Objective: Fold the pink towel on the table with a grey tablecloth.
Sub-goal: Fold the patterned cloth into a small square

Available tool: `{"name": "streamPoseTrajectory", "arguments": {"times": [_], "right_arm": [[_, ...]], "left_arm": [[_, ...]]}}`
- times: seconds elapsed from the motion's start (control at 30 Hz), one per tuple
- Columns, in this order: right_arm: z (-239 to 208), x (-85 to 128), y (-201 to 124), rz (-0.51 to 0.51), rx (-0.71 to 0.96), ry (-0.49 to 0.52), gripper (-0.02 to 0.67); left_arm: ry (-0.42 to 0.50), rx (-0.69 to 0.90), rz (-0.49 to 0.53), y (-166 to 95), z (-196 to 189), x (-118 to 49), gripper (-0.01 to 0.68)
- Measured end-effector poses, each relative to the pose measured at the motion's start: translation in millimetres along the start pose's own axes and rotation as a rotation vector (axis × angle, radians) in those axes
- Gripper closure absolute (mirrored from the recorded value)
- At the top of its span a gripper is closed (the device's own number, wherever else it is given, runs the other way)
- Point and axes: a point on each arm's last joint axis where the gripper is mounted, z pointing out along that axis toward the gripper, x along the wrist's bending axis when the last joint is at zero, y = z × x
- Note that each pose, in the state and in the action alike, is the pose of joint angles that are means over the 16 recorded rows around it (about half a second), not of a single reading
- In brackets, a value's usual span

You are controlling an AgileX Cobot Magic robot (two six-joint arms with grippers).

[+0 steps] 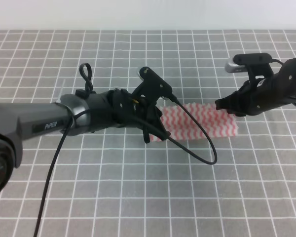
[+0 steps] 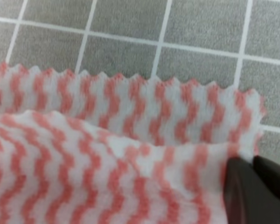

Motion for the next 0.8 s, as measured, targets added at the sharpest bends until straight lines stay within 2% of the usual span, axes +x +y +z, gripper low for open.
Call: {"name": "streamPoseTrajectory", "arguments": {"times": [0.5,0.8], "right_arm": [[1.7,-0.6,1.1,0.005,-0.018,-0.004,0.665],[1.6,-0.9,3.0,0.010,-0.040,-0.006,0.613]], "left_arm": [[0.020,-0.013,0.005,1.4,-0.3,1.8,0.671],[0.031,-0.019,0.005,1.7,-0.1,2.8,0.558]]}}
